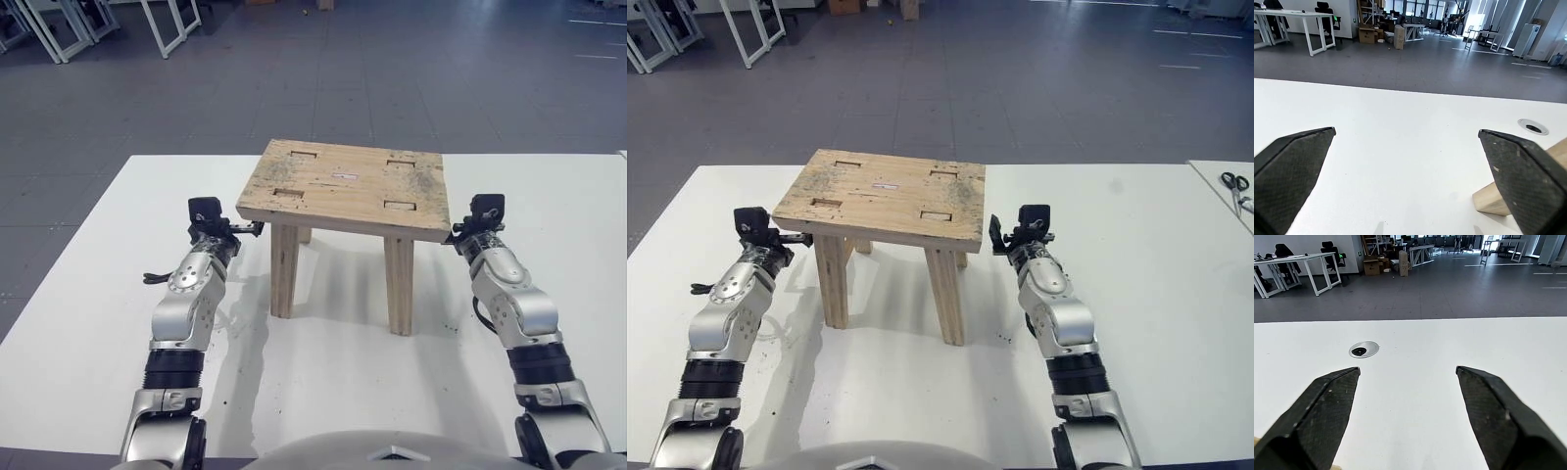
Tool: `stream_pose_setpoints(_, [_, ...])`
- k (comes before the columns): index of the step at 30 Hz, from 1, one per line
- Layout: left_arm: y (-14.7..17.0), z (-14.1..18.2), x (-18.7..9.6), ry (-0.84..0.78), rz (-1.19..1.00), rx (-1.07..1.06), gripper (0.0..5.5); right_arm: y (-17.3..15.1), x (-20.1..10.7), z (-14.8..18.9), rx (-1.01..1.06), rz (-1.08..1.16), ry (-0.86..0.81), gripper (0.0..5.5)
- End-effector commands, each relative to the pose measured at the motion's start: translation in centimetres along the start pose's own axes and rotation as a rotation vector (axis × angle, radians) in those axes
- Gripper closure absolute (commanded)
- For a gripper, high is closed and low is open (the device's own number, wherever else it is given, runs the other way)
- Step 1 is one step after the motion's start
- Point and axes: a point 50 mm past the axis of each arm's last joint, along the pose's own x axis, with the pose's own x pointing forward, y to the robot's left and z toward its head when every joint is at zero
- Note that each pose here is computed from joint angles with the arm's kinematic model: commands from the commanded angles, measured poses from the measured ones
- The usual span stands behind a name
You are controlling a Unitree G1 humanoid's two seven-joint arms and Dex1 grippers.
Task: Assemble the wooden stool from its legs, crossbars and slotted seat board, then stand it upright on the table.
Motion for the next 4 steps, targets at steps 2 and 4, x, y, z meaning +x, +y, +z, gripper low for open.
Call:
stream_pose_setpoints(2, [-1.07,0.36,0.36,-0.014,-0.01,0.064,0.0,0.48,0.42,-0.07,-0.028,-0.013,0.003,1.77])
stream_pose_setpoints(4, [-1.17,0.4,0.36,-0.021,0.004,0.08,0.0,0.56,0.41,-0.31,-0.032,-0.015,0.008,1.77])
